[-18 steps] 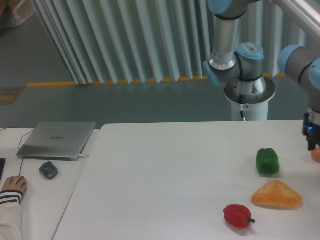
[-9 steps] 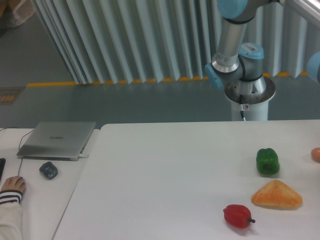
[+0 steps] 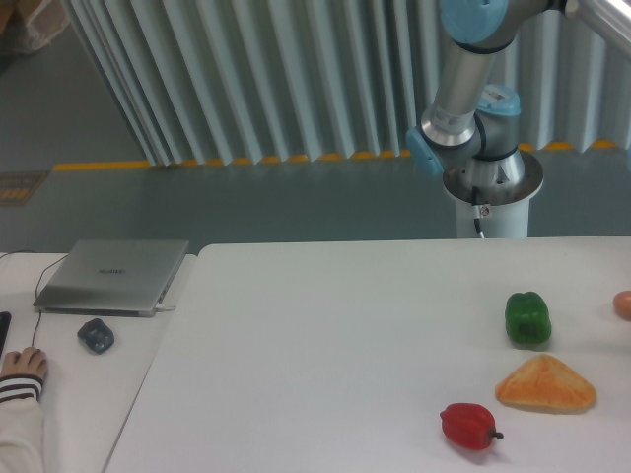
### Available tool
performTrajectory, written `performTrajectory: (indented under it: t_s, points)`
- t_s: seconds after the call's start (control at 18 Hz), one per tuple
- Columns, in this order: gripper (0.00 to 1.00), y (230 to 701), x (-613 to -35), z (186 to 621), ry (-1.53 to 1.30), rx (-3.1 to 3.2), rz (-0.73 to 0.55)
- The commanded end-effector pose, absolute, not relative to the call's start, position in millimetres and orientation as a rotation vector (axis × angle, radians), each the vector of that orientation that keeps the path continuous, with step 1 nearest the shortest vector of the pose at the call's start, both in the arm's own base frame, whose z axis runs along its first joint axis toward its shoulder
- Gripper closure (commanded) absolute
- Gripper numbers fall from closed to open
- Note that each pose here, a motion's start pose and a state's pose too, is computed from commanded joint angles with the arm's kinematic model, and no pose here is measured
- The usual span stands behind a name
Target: Place the yellow pepper on the table
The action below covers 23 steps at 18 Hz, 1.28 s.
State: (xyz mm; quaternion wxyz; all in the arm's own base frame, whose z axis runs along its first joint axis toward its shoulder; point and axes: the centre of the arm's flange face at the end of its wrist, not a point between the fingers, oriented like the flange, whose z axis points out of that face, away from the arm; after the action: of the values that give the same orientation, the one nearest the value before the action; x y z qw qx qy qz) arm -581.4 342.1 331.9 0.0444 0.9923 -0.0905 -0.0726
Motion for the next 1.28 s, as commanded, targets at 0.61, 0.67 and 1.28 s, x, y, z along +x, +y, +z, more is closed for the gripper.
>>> performTrajectory:
  t_s: [0.61,0.67,1.28]
  points:
    - [0.00,339.7,-605.5,330.0,-0.118,3.066,-0.289]
    - [0.00,340.3,-607.2,329.1,-0.118,3.066,-0.289]
    - [0.00,349.4,-622.0,287.4,-0.122,3.060,-0.287]
